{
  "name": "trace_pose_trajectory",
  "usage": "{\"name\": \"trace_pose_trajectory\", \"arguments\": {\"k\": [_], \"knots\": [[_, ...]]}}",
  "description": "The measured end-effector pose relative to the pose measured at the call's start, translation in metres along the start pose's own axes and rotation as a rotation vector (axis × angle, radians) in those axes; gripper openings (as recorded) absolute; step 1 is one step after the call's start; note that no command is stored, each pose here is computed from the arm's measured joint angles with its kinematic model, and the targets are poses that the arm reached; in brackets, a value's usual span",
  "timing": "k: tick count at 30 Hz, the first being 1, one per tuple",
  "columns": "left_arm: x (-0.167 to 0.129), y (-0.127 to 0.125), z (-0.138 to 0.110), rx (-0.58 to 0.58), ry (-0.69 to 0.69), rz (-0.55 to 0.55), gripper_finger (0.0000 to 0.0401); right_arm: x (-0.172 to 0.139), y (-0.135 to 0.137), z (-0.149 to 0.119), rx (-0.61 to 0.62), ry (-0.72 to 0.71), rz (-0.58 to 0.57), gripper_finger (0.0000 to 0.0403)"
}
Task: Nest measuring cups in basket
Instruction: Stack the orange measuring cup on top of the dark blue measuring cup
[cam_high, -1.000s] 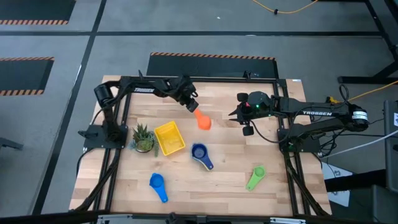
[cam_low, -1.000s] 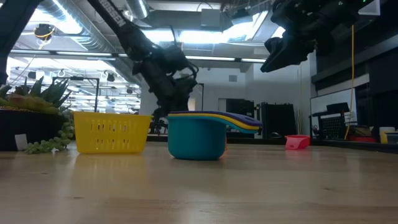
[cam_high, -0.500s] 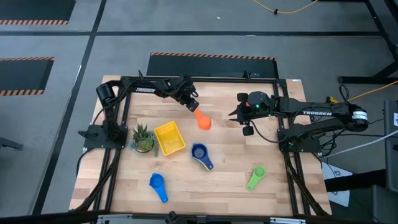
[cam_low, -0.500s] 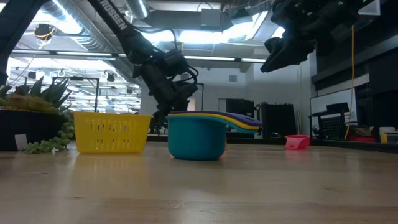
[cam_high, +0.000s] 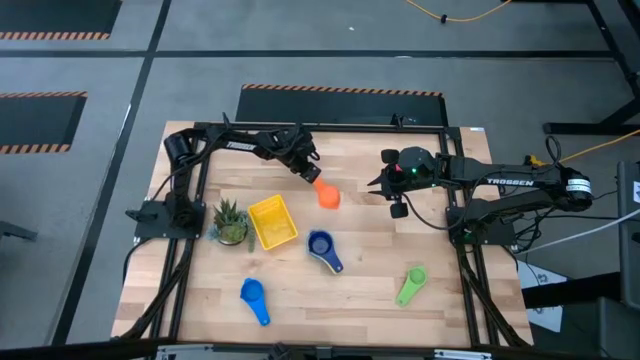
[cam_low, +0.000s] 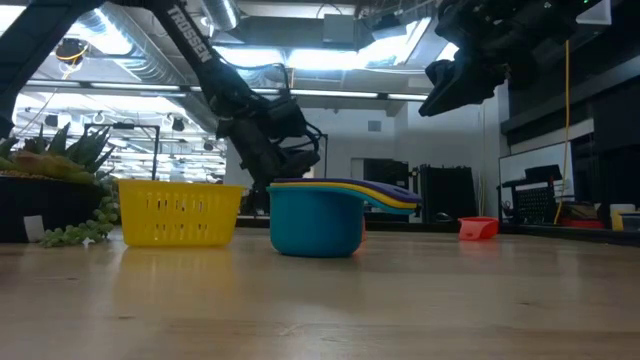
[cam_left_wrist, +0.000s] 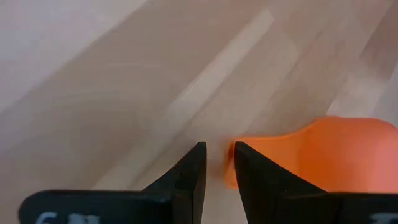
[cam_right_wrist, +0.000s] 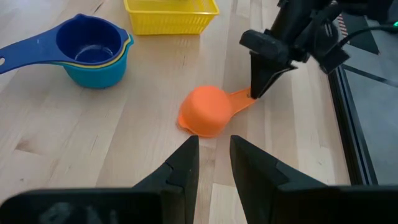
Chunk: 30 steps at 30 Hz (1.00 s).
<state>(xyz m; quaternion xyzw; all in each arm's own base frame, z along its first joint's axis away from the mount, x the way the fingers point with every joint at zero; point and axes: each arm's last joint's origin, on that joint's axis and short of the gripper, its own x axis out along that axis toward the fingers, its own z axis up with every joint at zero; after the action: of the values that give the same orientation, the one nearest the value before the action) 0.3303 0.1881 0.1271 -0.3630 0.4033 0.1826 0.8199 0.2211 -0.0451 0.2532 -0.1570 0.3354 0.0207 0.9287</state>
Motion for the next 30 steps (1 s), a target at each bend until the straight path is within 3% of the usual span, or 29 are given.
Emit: {"name": "trace_pose_trajectory", "arguments": {"k": [8, 21, 30], "knots": [[0.0095, -0.0027, -0.0041, 0.009, 0.028, -0.039, 0.0076, 0.0, 0.0, 0.0, 0.0, 0.0, 0.0, 0.0096], [0.0112, -0.0065, -0.0075, -0.02, 0.108, -0.22, 0.0073, 0.0, 0.0, 0.0, 0.0, 0.0, 0.0, 0.0096], [0.0114, -0.009, -0.0081, -0.014, 0.117, -0.248, 0.0019, 0.0, 0.0, 0.0, 0.0, 0.0, 0.0, 0.0096]]}}
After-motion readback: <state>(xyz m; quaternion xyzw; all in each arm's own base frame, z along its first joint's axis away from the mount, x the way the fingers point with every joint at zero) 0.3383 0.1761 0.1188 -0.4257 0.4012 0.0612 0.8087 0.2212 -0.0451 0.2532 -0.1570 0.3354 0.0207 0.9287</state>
